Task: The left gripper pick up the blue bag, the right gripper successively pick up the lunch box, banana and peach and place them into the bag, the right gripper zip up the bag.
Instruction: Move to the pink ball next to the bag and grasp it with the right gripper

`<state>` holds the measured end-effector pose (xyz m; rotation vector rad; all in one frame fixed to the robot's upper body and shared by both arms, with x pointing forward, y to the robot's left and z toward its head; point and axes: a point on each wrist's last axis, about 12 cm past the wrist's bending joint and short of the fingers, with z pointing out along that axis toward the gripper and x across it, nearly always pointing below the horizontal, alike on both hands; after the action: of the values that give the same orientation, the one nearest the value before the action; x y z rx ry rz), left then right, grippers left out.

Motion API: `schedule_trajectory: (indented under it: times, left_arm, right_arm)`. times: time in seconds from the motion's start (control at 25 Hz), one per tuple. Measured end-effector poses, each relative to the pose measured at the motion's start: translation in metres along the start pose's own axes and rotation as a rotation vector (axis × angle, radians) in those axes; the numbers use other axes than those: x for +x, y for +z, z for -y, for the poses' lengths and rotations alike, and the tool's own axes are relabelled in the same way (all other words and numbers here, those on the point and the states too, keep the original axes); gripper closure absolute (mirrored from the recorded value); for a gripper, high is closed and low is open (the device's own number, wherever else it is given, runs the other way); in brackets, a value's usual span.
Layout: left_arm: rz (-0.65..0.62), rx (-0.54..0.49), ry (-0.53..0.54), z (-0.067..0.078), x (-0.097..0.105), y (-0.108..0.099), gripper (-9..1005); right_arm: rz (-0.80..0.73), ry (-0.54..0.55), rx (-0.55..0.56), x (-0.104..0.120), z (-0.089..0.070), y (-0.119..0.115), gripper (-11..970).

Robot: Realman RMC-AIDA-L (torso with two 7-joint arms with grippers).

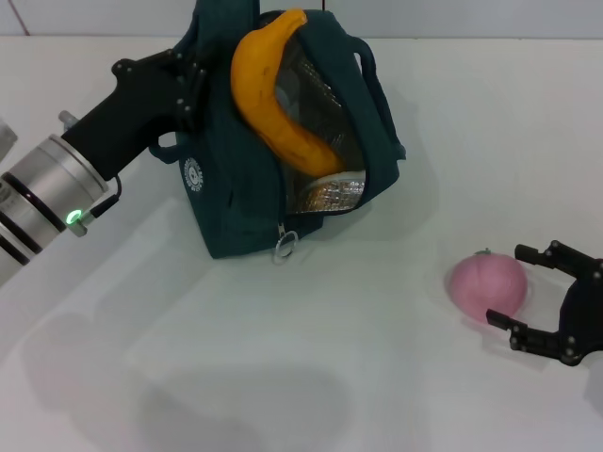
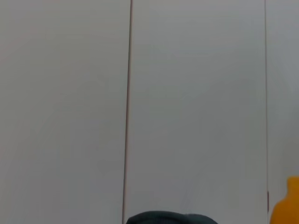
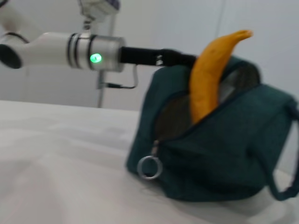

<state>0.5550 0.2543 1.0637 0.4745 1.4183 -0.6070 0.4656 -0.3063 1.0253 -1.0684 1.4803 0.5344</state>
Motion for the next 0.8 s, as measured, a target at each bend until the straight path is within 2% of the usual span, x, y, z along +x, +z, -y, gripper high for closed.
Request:
schedule_trajectory:
  times: [0.28, 0.8]
  left_arm:
    - [-0.001, 0.022, 0.015, 0.001, -0.003, 0.010, 959]
    - [0.000, 0.024, 0.025, 0.001, -0.003, 0.011, 960]
  right_arm:
    - [0.004, 0.026, 0.008, 0.002, -0.001, 0.011, 157]
    - [-0.052, 0.056, 0.019, 0.009, 0.004, 0.020, 162]
